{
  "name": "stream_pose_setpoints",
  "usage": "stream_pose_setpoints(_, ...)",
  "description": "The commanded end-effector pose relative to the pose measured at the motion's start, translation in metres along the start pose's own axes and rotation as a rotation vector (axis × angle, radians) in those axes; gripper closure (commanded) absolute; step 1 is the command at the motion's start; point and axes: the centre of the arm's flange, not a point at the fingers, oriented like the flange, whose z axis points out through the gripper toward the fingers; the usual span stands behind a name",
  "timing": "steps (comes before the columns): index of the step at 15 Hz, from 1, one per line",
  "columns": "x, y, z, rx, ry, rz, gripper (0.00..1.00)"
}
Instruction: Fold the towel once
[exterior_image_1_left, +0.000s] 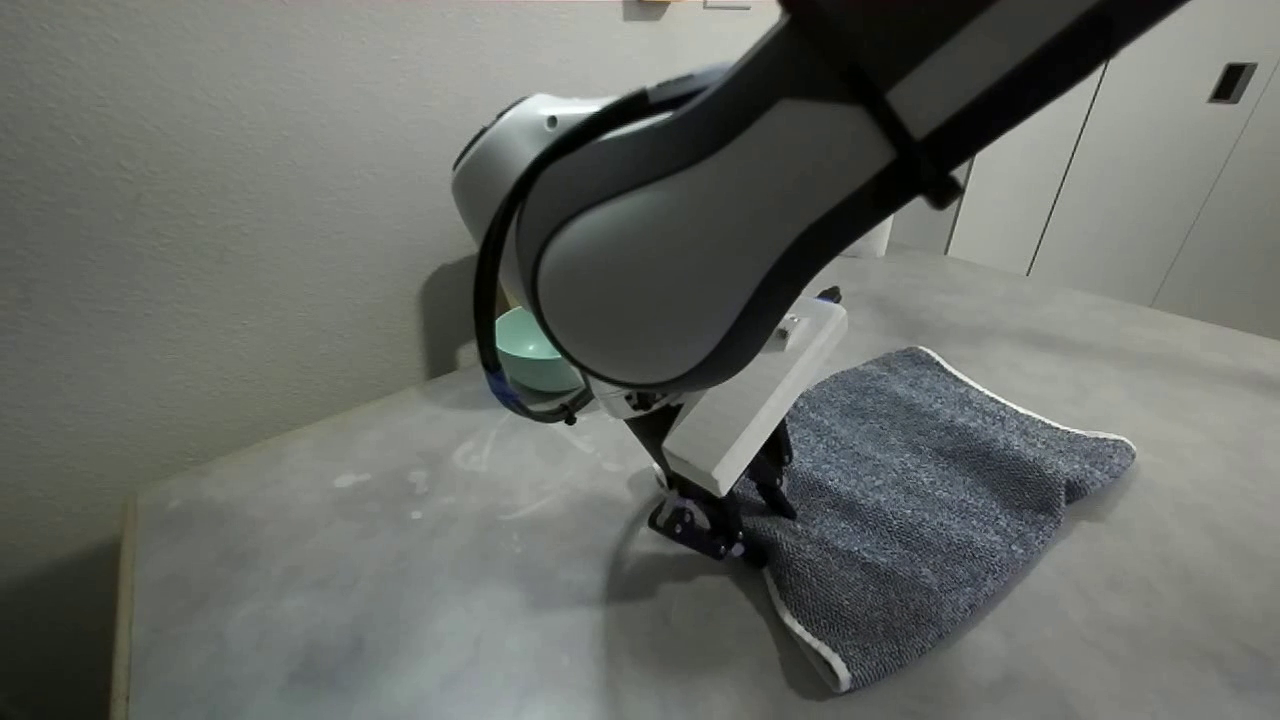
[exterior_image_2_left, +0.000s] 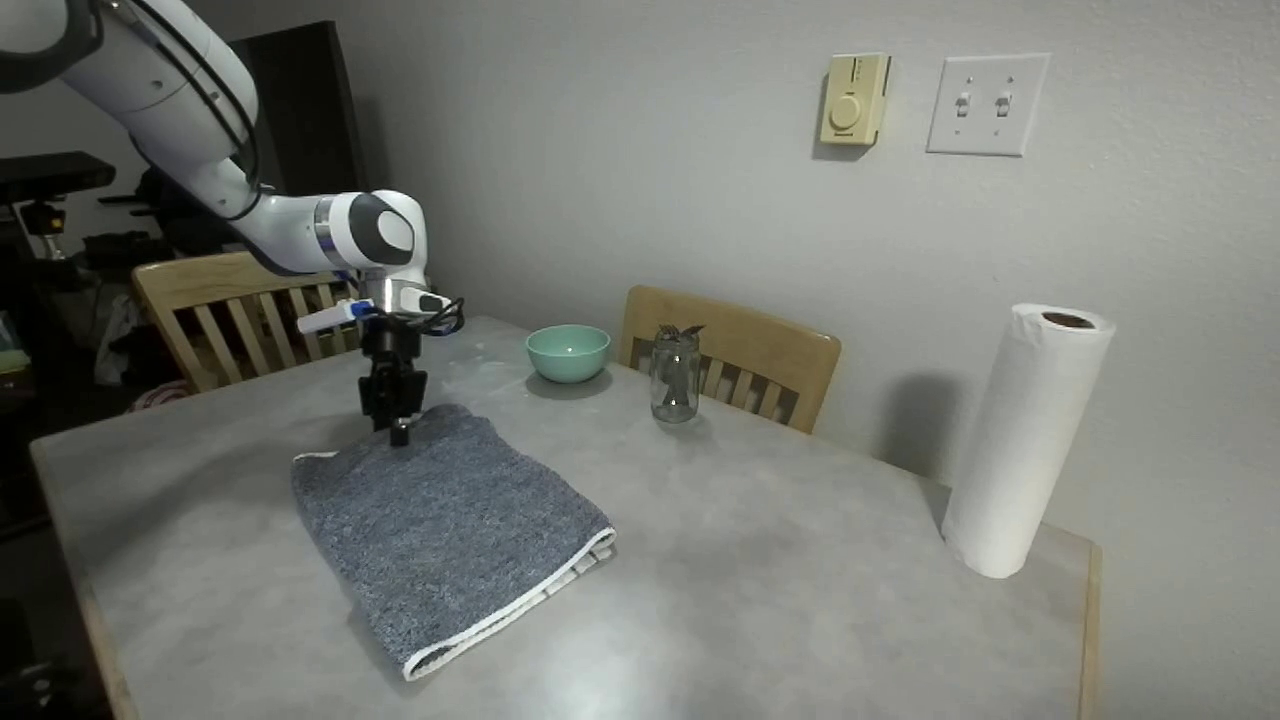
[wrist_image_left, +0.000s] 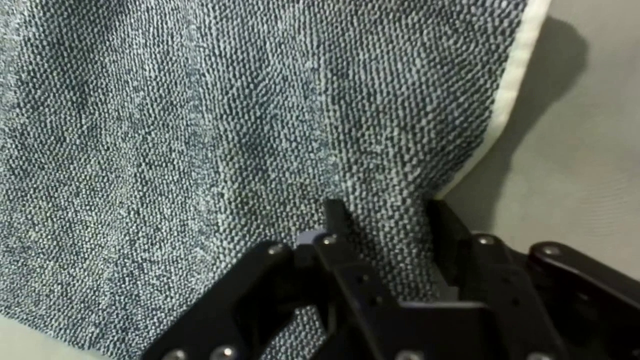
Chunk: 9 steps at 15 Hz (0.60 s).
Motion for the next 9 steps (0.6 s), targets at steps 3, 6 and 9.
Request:
stream_pose_setpoints(3,0.004,0.002,-0.004,-0.016,0.013,-0.053,0.98)
stream_pose_setpoints(6,0.004,0.001,-0.008,0.009,0.034,-0.101,1.00)
stream_pose_setpoints(9,0.005,-0.002,-0.013,0.049,0.074,-0.184,0.98)
